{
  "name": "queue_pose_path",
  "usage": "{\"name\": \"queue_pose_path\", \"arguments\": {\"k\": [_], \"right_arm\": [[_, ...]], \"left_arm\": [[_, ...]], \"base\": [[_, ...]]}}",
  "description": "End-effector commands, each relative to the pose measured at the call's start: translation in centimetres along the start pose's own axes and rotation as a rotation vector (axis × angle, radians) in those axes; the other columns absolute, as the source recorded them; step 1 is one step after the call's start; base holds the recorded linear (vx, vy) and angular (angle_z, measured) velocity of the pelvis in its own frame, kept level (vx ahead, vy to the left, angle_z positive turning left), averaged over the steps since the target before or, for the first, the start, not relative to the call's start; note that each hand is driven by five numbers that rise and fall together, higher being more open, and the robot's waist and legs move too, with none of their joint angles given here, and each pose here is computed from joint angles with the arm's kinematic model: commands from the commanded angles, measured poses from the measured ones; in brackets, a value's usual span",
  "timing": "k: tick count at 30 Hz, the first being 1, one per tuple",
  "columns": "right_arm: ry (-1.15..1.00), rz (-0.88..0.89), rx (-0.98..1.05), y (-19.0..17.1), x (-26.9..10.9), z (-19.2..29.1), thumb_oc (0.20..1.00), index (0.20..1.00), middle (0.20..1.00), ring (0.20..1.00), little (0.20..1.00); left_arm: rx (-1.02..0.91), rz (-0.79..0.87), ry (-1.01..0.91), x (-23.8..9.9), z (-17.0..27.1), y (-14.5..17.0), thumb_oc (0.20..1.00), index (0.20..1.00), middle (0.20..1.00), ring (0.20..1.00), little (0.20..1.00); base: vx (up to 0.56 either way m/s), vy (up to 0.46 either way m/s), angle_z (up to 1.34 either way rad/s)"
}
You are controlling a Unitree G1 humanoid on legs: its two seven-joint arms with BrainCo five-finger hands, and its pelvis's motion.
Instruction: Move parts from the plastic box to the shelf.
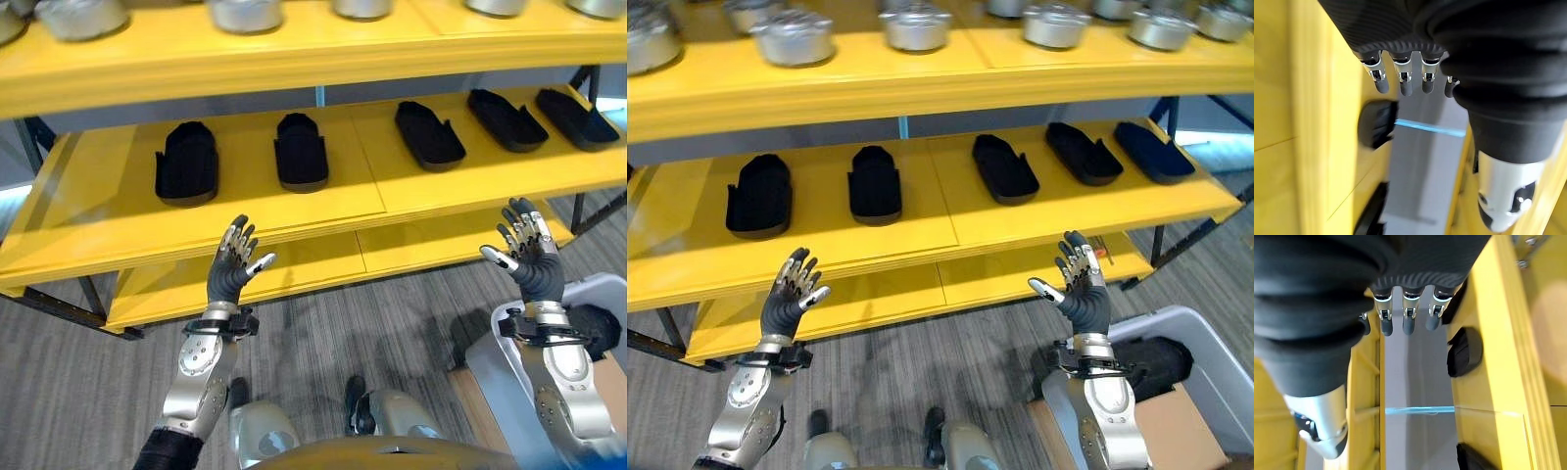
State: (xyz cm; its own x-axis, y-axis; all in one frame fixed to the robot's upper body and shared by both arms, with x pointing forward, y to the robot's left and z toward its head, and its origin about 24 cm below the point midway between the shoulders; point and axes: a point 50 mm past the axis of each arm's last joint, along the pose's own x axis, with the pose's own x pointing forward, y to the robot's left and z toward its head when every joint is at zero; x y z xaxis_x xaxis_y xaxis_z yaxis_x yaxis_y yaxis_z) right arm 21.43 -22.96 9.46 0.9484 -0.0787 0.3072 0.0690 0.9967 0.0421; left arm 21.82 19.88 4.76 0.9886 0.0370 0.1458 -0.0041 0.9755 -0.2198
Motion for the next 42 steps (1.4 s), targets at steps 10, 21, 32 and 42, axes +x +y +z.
{"name": "queue_pose_path", "arguments": {"k": [10,21,32,42], "right_arm": [[-0.063,0.175,0.082,3.9,1.4,0.4,1.000,1.000,1.000,1.000,1.000],[-0.045,0.228,0.122,6.2,2.3,-0.2,1.000,1.000,1.000,1.000,1.000],[-0.056,0.271,0.091,8.1,3.7,0.0,1.000,1.000,1.000,1.000,1.000],[-0.044,0.138,0.052,4.8,3.3,-0.2,1.000,1.000,1.000,1.000,1.000]], "left_arm": [[0.043,-0.099,-0.172,2.3,3.1,-1.1,1.000,1.000,1.000,1.000,1.000],[0.082,-0.102,-0.211,2.9,3.8,-1.2,1.000,1.000,1.000,1.000,1.000],[0.070,-0.040,-0.199,2.7,3.9,-0.3,1.000,1.000,1.000,1.000,1.000],[-0.004,-0.089,-0.182,4.0,3.0,-2.5,1.000,1.000,1.000,1.000,1.000]], "base": [[0.07,0.062,-0.96],[0.05,0.104,-0.65],[0.11,0.000,-1.08],[0.18,-0.156,0.29]]}}
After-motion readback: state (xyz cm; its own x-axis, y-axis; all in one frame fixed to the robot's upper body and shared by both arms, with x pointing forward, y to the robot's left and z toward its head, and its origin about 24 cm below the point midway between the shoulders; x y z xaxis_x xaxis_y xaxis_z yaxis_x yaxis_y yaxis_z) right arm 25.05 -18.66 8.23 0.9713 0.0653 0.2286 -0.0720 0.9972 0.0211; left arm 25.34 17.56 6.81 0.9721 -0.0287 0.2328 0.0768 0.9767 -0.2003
